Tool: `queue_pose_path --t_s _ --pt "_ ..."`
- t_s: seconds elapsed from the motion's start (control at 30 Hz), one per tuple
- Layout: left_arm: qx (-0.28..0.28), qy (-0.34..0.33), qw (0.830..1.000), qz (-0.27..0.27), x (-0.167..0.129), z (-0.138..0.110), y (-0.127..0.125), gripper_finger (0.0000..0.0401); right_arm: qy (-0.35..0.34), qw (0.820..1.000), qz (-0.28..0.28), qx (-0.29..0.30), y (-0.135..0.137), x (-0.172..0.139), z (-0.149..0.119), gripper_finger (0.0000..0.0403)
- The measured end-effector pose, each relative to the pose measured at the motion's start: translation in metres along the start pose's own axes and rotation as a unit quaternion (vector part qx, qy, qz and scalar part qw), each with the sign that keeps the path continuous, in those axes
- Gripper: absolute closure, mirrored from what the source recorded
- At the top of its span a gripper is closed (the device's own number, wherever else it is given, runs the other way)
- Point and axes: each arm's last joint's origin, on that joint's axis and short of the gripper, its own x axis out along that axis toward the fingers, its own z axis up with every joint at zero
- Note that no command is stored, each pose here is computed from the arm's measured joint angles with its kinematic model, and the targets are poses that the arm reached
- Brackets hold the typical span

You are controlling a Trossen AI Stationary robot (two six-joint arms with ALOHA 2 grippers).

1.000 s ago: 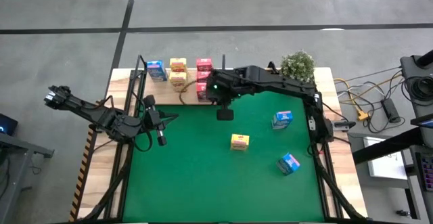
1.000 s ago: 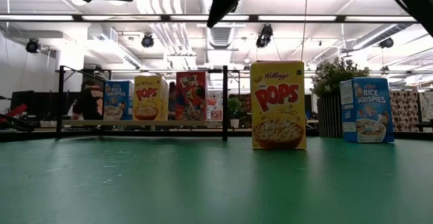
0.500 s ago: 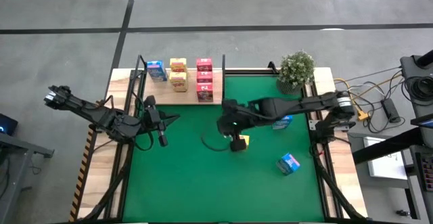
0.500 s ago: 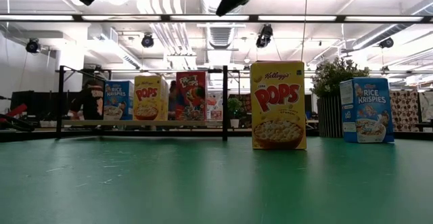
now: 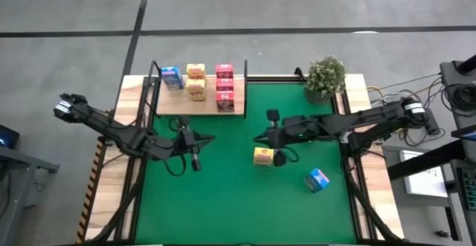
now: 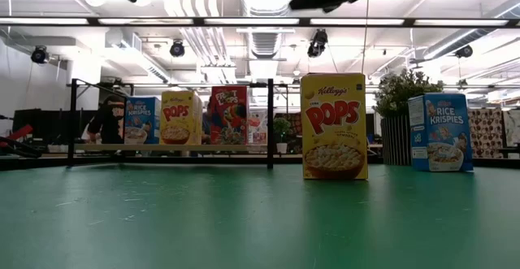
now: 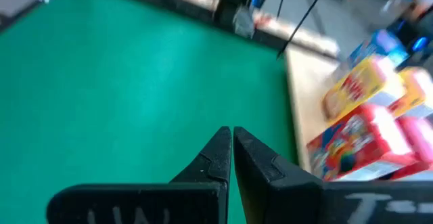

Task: Stack cereal on shelf
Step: Put the yellow cereal box aligned with the yellow cereal box on the shelf

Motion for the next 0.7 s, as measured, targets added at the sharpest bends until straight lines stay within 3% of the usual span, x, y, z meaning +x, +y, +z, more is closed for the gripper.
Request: queue_pose_path --t_s 0.33,0.53,0.7 --pt "0.015 0.01 1.0 0.001 0.033 0.026 -0.033 0.0401 -0.156 0.986 -0.045 -0.048 -0.001 -0.054 -0.015 0.0394" --pt "0.028 0.017 0.999 -0.001 0.053 0.036 -0.051 0.0401 -0.19 0.98 -0.029 -0.053 0.004 -0.073 -0.032 0.0394" --pt "0.03 0.028 0.998 -0.039 0.072 0.04 -0.065 0.0377 -0.2 0.977 -0.031 -0.065 0.008 -0.081 -0.048 0.0394"
